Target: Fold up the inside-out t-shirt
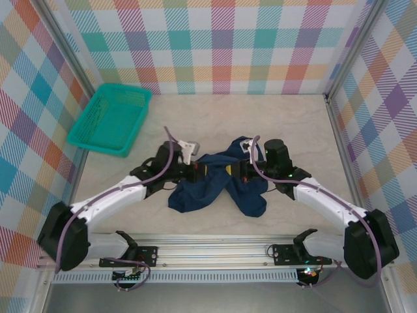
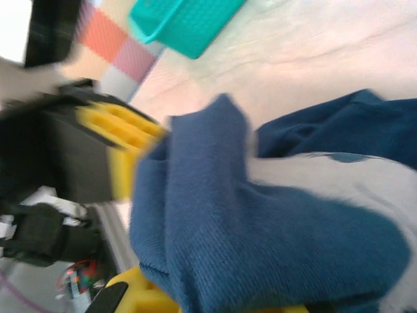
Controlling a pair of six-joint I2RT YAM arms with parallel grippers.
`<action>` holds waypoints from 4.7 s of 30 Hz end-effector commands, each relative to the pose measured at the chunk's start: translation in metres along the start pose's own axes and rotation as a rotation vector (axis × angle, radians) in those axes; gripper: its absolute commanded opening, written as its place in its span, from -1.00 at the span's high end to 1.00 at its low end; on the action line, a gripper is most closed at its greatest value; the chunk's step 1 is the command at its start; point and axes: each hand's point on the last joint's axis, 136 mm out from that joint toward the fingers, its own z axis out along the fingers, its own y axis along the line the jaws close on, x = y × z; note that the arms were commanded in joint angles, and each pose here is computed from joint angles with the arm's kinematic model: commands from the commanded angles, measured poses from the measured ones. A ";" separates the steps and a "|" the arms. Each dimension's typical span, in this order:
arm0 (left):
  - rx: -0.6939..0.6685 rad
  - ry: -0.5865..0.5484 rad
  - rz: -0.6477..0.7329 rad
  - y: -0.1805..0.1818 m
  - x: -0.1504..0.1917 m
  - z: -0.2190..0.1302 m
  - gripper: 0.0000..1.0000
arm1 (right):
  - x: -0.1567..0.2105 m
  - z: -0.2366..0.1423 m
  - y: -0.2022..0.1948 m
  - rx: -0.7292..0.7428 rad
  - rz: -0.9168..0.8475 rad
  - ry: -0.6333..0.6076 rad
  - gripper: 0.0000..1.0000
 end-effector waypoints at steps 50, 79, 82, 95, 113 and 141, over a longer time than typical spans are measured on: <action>0.344 -0.120 0.280 -0.069 -0.021 -0.074 1.00 | -0.040 0.018 0.038 0.043 -0.662 0.041 0.29; -0.245 -0.137 0.048 0.040 -0.025 -0.061 0.43 | -0.057 0.003 0.075 -0.350 0.017 -0.014 1.00; -0.194 -0.146 0.026 0.023 -0.021 -0.063 0.23 | -0.061 0.010 0.070 -0.331 0.059 -0.039 1.00; -0.158 -0.116 0.112 -0.022 -0.025 -0.038 0.20 | -0.059 0.016 0.071 -0.340 0.050 -0.057 1.00; -0.268 -0.028 0.096 0.014 -0.032 -0.009 0.26 | -0.054 0.011 0.071 -0.327 0.022 -0.055 1.00; 0.375 -0.025 -0.189 -0.093 -0.051 -0.075 1.00 | -0.055 -0.009 0.001 0.291 -0.250 -0.013 0.55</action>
